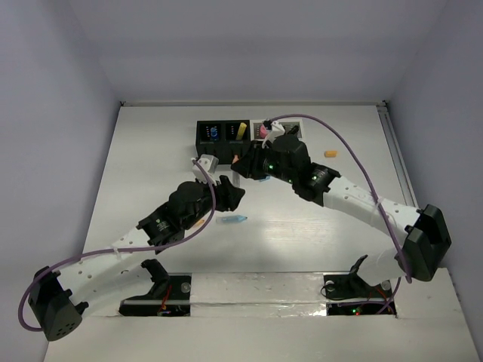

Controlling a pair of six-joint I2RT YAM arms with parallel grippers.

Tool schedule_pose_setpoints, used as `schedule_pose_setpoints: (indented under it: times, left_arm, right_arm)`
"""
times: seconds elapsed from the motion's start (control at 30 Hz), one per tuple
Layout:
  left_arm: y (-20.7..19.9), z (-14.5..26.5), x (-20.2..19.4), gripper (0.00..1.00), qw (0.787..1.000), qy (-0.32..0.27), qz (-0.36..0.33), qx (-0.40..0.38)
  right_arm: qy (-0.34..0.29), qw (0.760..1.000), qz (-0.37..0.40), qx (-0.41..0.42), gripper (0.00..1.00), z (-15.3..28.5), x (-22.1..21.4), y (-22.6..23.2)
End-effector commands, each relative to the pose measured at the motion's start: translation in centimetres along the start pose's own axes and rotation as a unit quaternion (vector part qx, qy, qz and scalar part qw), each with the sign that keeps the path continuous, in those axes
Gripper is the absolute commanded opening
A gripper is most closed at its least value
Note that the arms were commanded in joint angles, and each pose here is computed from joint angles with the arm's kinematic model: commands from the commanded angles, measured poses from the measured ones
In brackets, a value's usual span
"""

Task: Sort the stationery into containers
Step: Move the pen cap to the center of the board.

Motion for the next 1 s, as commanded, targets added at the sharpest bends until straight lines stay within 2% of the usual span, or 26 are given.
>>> schedule_pose_setpoints:
  times: [0.0, 0.33, 0.5, 0.63, 0.77, 0.9, 0.97]
  left_arm:
    - [-1.4, 0.0, 2.0, 0.48, 0.998, -0.052, 0.012, -0.024]
    - [-1.6, 0.2, 2.1, 0.40, 0.997, -0.065, 0.014, -0.041]
    - [-1.4, 0.0, 1.9, 0.30, 0.997, -0.060, 0.013, -0.039]
    - [-1.3, -0.1, 1.6, 0.27, 0.998, -0.053, 0.014, -0.039]
    - [-1.2, -0.1, 1.4, 0.31, 0.998, -0.052, 0.020, -0.037]
    - [-1.2, -0.1, 1.3, 0.43, 0.998, -0.045, 0.019, -0.040]
    - [-1.2, -0.2, 1.1, 0.44, 0.998, -0.040, 0.019, -0.039]
  right_arm:
    - [-0.034, 0.999, 0.002, 0.039, 0.02, 1.1, 1.1, 1.8]
    - [-0.017, 0.998, 0.001, 0.054, 0.01, 0.8, 0.1, 2.6]
    - [-0.016, 0.998, 0.002, 0.059, 0.01, 0.8, -0.1, 2.9]
    - [-0.018, 0.998, 0.004, 0.066, 0.01, 0.8, -0.2, 3.3]
    - [-0.023, 0.998, 0.004, 0.062, 0.01, 0.9, -0.2, 3.2]
    - [-0.031, 0.998, 0.007, 0.060, 0.01, 0.9, 0.0, 3.1]
    - [-0.032, 0.998, 0.007, 0.060, 0.01, 0.9, 0.1, 3.2]
Point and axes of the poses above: each gripper's point midway between its finger pads, its own z axis back along the fingers, its own y axis along the line the jaws close on, x = y × z, the point moved 9 cm from there along z, back along the fingers, and after that the axes turned 9 degrees about z, right-handed, at the moved point
